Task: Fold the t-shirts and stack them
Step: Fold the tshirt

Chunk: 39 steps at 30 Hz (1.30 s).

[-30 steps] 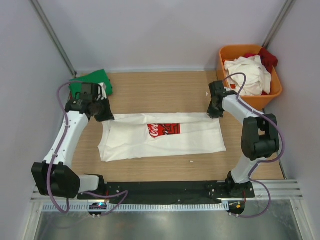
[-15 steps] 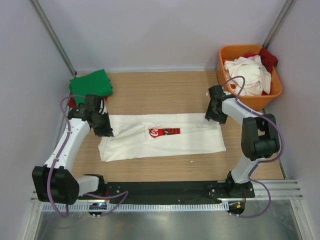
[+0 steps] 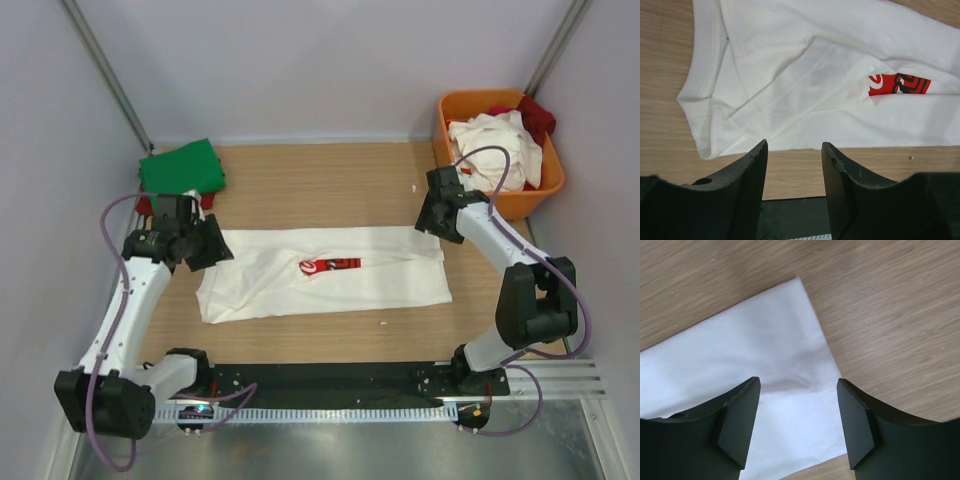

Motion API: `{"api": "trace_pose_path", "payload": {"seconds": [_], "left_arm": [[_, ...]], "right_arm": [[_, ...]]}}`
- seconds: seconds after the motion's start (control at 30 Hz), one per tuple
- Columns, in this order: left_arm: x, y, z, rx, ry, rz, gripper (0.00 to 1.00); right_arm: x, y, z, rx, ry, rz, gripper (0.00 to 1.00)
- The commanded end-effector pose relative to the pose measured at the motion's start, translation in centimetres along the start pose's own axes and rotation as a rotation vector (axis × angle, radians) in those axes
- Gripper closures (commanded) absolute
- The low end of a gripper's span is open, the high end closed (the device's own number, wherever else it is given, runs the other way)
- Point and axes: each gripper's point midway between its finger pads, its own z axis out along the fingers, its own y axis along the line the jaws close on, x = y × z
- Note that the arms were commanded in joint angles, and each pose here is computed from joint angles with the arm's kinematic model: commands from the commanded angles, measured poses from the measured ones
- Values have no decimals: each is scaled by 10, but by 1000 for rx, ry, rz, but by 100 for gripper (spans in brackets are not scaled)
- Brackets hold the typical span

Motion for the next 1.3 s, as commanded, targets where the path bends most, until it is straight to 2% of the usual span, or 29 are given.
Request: {"api": "trace_pose_path", "payload": {"seconds": [0.0,0.1,0.23,0.5,0.6,0.67,0.7,0.73,0.83,0.87,0.9,0.93,0.97,1.03,1.07,1.13,1.17,1.23,1.27], "left_arm": [[3,-11,46,64,39,-77,52],[7,-16,72,97,61,-134,53],[14,-2,101,37,76,-180,55],[36,34,146,-158,138,-197,59],[34,40,166,-207,158,-186,60],[21,45,184,-258,158,-169,60],[16,44,191,-263,163,-155,60],[-4,33,199,-244,149,-150,62],[-5,28,225,-259,237,-143,63],[-32,6,231,-222,193,-122,63],[-21,2,247,-223,270,-117,62],[-26,-10,255,-207,283,-93,61],[-58,-47,264,-146,236,-54,61],[-79,-90,290,-92,280,15,62],[-73,-124,295,-40,304,75,62],[-89,-183,307,86,274,170,60],[-81,-217,301,185,275,196,57],[-91,-257,290,312,222,179,52],[-102,-267,278,348,180,170,52]], "right_arm": [[-8,40,-15,-192,-17,28,32],[2,71,-10,-343,23,16,41],[18,89,12,-413,84,-31,44],[74,82,49,-365,199,-29,46],[113,80,46,-323,236,-37,45],[141,89,33,-340,261,-66,44],[157,86,27,-338,280,-30,43],[175,94,16,-365,298,-56,43],[213,103,-9,-412,346,-14,40],[238,112,-27,-436,360,-48,40],[257,116,-39,-460,372,-56,40],[262,129,-53,-496,349,-9,39],[293,139,-78,-552,368,-89,39],[312,163,-104,-607,381,-135,36],[326,161,-114,-591,392,-199,35],[320,190,-139,-631,339,-246,31],[314,198,-152,-631,313,-288,29],[311,202,-166,-627,271,-350,27],[294,202,-175,-598,209,-385,26]]}}
